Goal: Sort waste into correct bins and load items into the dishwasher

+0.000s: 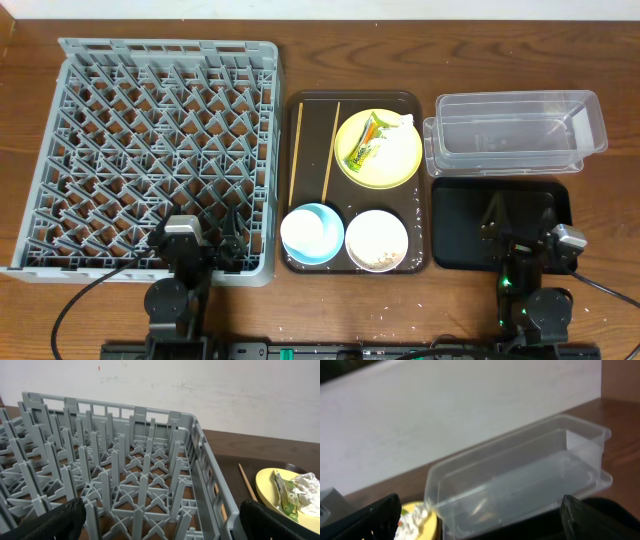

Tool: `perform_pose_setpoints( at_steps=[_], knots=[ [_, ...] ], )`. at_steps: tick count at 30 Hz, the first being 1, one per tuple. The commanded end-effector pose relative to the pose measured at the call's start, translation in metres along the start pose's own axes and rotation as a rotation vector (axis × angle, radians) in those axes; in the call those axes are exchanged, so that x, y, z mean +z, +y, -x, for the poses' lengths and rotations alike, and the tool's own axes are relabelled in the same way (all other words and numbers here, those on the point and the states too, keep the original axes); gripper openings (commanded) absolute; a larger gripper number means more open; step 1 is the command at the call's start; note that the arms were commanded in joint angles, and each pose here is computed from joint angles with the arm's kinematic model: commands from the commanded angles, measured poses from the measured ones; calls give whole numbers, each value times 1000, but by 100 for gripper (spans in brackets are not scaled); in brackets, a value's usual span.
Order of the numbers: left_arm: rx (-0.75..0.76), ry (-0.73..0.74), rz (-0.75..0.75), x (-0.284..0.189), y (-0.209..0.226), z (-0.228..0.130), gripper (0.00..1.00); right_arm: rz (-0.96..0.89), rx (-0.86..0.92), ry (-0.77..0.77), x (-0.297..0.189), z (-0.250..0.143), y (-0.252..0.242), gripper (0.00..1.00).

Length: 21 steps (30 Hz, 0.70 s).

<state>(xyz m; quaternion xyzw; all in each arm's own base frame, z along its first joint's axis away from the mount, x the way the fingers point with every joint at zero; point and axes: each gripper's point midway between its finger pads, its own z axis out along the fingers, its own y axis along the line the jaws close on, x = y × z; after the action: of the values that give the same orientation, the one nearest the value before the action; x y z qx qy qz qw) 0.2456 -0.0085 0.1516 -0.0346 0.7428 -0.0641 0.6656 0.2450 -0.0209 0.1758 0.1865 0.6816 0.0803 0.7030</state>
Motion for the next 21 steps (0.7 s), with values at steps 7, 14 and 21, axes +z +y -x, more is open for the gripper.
perform_pose_setpoints(
  at_steps=[7, 14, 21],
  knots=[
    [-232, 53, -208, -3, -36, -7, 99, 189, 98, 83, -4, -13, 32, 99],
    [-261, -6, -303, -20, -58, 62, 99, 534, 147, 225, -31, -9, 96, 99],
    [-239, 430, -220, -9, -67, 105, 99, 513, 9, 504, -28, 35, 129, 99]
  ],
)
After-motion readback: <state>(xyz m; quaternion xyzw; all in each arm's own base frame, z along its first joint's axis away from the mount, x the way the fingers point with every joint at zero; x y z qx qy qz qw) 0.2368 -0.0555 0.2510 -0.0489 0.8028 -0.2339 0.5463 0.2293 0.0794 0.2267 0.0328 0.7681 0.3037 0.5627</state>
